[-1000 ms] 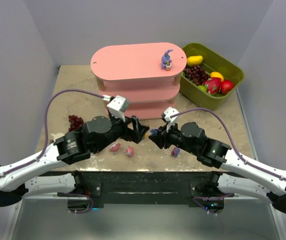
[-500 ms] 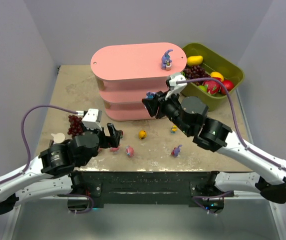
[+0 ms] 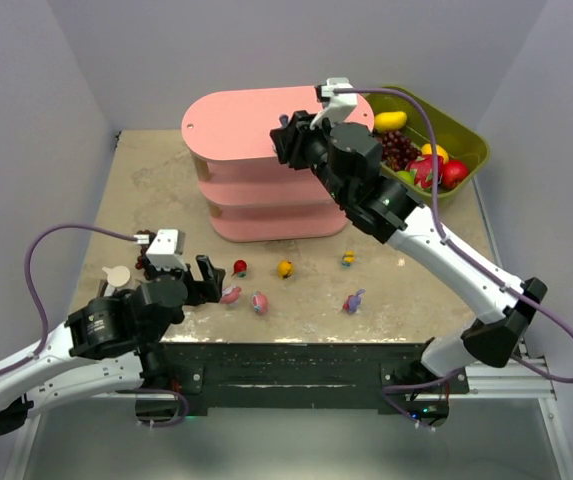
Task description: Place and organize the plastic toys onto the shelf
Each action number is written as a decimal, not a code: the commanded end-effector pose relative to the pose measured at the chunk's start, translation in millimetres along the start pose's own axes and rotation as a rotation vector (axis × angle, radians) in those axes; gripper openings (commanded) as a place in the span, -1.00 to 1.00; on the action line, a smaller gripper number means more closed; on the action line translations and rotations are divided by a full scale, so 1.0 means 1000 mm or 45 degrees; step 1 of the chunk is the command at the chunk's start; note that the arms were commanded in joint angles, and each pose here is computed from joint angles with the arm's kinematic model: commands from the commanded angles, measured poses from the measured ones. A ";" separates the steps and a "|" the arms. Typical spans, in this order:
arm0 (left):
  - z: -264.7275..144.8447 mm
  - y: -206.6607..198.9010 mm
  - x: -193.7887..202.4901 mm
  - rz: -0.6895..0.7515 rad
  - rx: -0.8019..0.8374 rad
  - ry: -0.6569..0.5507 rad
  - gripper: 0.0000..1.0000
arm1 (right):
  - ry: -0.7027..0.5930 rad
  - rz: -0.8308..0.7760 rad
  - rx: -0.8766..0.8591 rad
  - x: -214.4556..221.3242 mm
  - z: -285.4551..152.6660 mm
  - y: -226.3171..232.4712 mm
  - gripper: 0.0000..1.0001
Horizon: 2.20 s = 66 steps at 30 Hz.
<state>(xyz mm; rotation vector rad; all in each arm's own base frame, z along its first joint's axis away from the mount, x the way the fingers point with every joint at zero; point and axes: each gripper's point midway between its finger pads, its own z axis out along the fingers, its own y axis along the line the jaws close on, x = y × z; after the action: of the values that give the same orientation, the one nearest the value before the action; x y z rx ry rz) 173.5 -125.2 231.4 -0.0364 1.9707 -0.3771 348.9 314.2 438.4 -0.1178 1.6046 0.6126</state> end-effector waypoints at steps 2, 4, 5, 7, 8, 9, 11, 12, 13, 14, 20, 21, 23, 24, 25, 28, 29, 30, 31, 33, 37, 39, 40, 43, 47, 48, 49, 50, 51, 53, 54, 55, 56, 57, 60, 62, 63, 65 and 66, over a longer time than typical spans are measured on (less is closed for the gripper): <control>-0.002 0.013 0.007 -0.032 -0.063 0.015 0.75 | -0.099 0.088 -0.005 -0.028 0.019 0.010 -0.92; -0.002 0.014 0.008 -0.033 -0.061 0.016 0.75 | -0.101 0.098 0.012 -0.031 0.024 0.009 -0.88; -0.002 0.013 0.009 -0.036 -0.053 0.018 0.75 | -0.093 0.097 0.016 -0.028 0.031 0.010 -0.88; -0.003 0.013 0.008 -0.037 -0.046 0.015 0.75 | -0.090 0.099 0.039 -0.025 0.035 0.007 -0.88; -0.002 0.012 0.009 -0.037 -0.040 0.016 0.75 | -0.092 0.100 0.051 -0.024 0.038 0.007 -0.88; -0.003 0.012 0.008 -0.040 -0.036 0.015 0.75 | -0.093 0.100 0.059 -0.023 0.040 0.006 -0.88; -0.003 0.012 0.009 -0.038 -0.036 0.015 0.75 | -0.100 0.099 0.085 -0.025 0.042 0.001 -0.86; -0.003 0.012 0.009 -0.039 -0.037 0.016 0.75 | -0.098 0.100 0.088 -0.024 0.044 0.000 -0.85; -0.003 0.012 0.009 -0.035 -0.036 0.018 0.75 | -0.095 0.100 0.100 -0.024 0.046 -0.003 -0.85; -0.002 0.011 0.009 -0.032 -0.035 0.017 0.75 | -0.100 0.103 0.108 -0.025 0.047 -0.005 -0.83; -0.001 0.011 0.010 -0.025 -0.037 0.022 0.75 | -0.093 0.134 0.158 -0.021 0.055 -0.020 -0.71; -0.001 0.011 0.011 -0.022 -0.039 0.024 0.75 | -0.096 0.144 0.165 -0.021 0.056 -0.022 -0.69; -0.001 0.011 0.011 -0.021 -0.040 0.025 0.75 | -0.090 0.161 0.165 -0.017 0.059 -0.024 -0.64; -0.001 0.011 0.011 -0.019 -0.043 0.027 0.75 | -0.090 0.165 0.165 -0.017 0.060 -0.024 -0.60; 0.000 0.011 0.011 -0.016 -0.043 0.028 0.76 | -0.088 0.173 0.168 -0.015 0.061 -0.024 -0.58; 0.000 0.011 0.013 -0.014 -0.049 0.033 0.76 | -0.084 0.180 0.174 -0.013 0.063 -0.027 -0.50; 0.000 0.011 0.012 -0.014 -0.046 0.031 0.76 | -0.080 0.182 0.174 -0.012 0.064 -0.027 -0.48; 0.000 0.011 0.013 -0.011 -0.047 0.033 0.76 | -0.077 0.184 0.172 -0.011 0.064 -0.027 -0.46; 0.000 0.011 0.012 -0.013 -0.046 0.032 0.76 | -0.079 0.188 0.170 -0.012 0.065 -0.027 -0.42; 0.001 0.011 0.012 -0.011 -0.049 0.032 0.76 | -0.075 0.191 0.165 -0.011 0.066 -0.027 -0.38; 0.000 0.011 0.012 -0.010 -0.050 0.033 0.77 | -0.060 0.199 0.156 -0.007 0.068 -0.026 -0.26; 0.001 0.012 0.013 -0.007 -0.058 0.033 0.76 | -0.054 0.198 0.151 -0.005 0.069 -0.026 -0.21; 0.001 0.011 0.013 -0.012 -0.055 0.033 0.76 | -0.051 0.197 0.149 -0.005 0.069 -0.025 -0.18; 0.002 0.012 0.013 -0.005 -0.062 0.035 0.77 | -0.053 0.197 0.153 -0.005 0.069 -0.027 -0.07; 0.002 0.012 0.013 -0.003 -0.063 0.036 0.77 | -0.064 0.195 0.144 -0.007 0.066 -0.026 0.08; 0.002 0.011 0.013 -0.003 -0.062 0.037 0.77 | -0.062 0.190 0.145 -0.006 0.066 -0.026 0.11; 0.002 0.012 0.013 -0.002 -0.065 0.038 0.77 | -0.071 0.189 0.141 -0.009 0.065 -0.026 0.13; 0.002 0.011 0.014 -0.001 -0.062 0.038 0.77 | -0.072 0.188 0.139 -0.009 0.064 -0.026 0.16; 0.002 0.012 0.013 -0.002 -0.065 0.038 0.77 | -0.069 0.187 0.142 -0.008 0.065 -0.027 0.18; 0.002 0.011 0.013 0.000 -0.065 0.037 0.77 | -0.074 0.184 0.136 -0.010 0.063 -0.026 0.21; 0.002 0.012 0.013 0.001 -0.067 0.038 0.77 | -0.078 0.183 0.136 -0.011 0.062 -0.026 0.22; 0.002 0.011 0.014 0.003 -0.066 0.039 0.77 | -0.078 0.185 0.136 -0.011 0.062 -0.026 0.25; 0.002 0.012 0.013 -0.001 -0.067 0.038 0.77 | -0.077 0.181 0.135 -0.012 0.061 -0.026 0.28; 0.002 0.011 0.013 0.001 -0.067 0.038 0.77 | -0.082 0.182 0.137 -0.013 0.061 -0.027 0.30; 0.002 0.012 0.013 -0.001 -0.069 0.036 0.78 | -0.096 0.187 0.123 -0.019 0.056 -0.025 0.36; 0.002 0.012 0.013 -0.003 -0.069 0.036 0.78 | -0.103 0.189 0.105 -0.019 0.054 -0.023 0.37; 0.002 0.012 0.014 -0.003 -0.070 0.037 0.78 | -0.120 0.192 0.098 -0.025 0.050 -0.023 0.37; 0.002 0.012 0.013 -0.009 -0.068 0.034 0.79 | -0.144 0.197 0.085 -0.032 0.045 -0.022 0.38; 0.002 0.012 0.012 -0.012 -0.069 0.034 0.79 | -0.144 0.193 0.091 -0.031 0.045 -0.023 0.39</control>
<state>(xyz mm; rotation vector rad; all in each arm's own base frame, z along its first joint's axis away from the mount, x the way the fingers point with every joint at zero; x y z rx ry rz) 168.2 -117.3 211.9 -0.0226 2.0285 -0.3202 417.8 321.3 413.6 0.0708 1.6537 0.6097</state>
